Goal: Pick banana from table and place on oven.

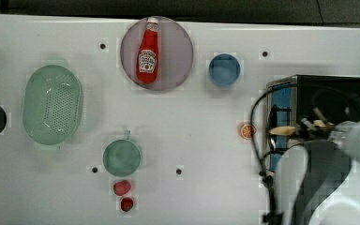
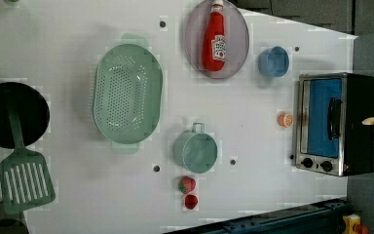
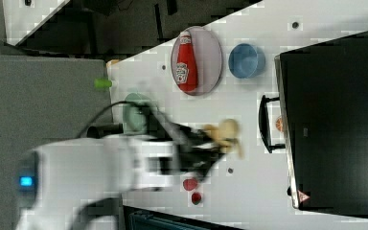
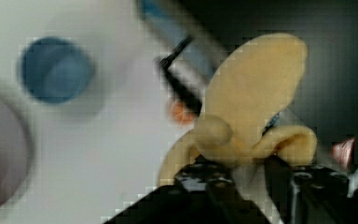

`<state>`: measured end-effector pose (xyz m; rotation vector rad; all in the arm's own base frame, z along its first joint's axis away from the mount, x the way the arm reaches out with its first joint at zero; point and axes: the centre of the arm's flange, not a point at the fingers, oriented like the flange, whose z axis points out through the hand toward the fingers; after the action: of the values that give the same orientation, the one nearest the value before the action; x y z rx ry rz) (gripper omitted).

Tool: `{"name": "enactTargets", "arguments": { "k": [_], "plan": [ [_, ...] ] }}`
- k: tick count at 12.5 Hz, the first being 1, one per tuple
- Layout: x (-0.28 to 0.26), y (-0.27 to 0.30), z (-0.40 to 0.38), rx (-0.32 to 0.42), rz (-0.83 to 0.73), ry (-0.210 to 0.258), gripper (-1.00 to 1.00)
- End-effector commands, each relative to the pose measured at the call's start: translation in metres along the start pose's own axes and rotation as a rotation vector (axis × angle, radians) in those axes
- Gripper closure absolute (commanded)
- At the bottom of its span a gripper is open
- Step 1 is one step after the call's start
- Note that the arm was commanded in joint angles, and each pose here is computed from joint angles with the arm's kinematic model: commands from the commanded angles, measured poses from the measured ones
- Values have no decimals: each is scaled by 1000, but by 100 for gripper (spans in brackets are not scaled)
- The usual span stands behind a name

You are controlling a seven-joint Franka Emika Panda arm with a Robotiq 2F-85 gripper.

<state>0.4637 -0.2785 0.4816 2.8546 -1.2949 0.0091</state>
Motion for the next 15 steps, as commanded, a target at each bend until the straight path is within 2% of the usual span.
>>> {"name": "enactTargets", "arguments": {
  "k": [1,3,7,11,13,14,15],
  "plan": [
    [38,32,15,-18,-233,98,51],
    [58,51,40,-70,-311,122,51],
    [71,67,76,-131,-354,87,46],
    [71,67,76,-132,-356,90,-41],
    [73,62,70,-130,-363,106,-86],
    [75,60,61,-130,-368,119,-100],
    [78,55,48,-125,-373,141,-100]
  ]
}}
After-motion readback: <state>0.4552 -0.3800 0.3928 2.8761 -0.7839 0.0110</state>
